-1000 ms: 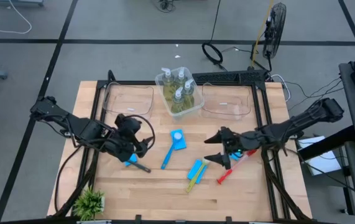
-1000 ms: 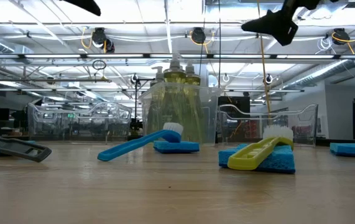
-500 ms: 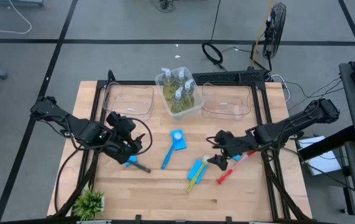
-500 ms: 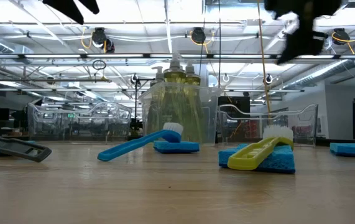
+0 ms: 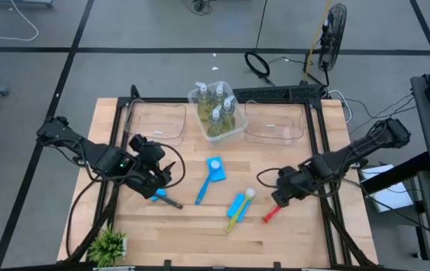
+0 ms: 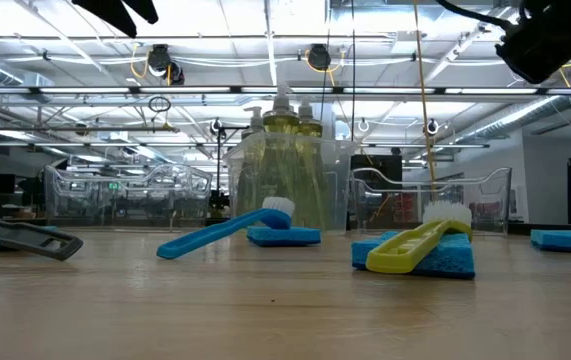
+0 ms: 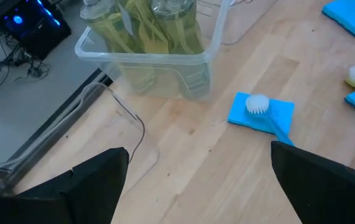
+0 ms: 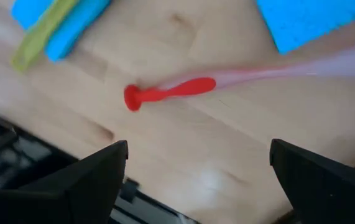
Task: Pick & Place Kitchen Sink Supplies
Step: Put the red cleaning brush into the left transparent bin
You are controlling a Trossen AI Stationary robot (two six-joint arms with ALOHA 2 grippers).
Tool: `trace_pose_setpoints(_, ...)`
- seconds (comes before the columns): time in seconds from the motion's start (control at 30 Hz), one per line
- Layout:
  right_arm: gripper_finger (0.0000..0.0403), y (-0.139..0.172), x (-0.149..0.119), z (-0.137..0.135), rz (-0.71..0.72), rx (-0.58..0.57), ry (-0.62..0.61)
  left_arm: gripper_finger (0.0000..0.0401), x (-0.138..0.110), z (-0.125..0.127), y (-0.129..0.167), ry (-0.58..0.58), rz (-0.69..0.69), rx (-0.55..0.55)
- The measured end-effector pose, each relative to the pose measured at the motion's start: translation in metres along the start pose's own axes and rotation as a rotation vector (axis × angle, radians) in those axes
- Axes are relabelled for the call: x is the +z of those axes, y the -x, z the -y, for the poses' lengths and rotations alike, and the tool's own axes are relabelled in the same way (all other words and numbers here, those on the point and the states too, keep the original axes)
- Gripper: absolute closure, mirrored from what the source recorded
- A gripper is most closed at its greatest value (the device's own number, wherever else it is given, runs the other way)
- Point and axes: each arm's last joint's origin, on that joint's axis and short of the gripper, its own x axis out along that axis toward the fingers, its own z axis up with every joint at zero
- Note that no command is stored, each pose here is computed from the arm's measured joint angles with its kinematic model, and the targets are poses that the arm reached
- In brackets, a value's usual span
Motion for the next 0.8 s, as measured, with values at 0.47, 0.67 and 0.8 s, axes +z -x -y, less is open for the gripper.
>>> trace_pose_setpoints(0.47,0.0023,-0.007,-0.016,0.007,0.200,-0.038,-0.387,0.0009,0.000,0.000,0.000,-0.037,-0.001,0.003)
trace_pose_setpoints(0.67,0.0023,-0.029,-0.020,0.002,0.233,-0.119,-0.474,0.0009,0.000,0.000,0.000,-0.054,-0.001,0.004)
trace_pose_setpoints(0.8,0.0023,-0.048,-0.020,-0.002,0.265,-0.185,-0.482,0.0009,0.000,0.000,0.000,-0.056,-0.001,0.004)
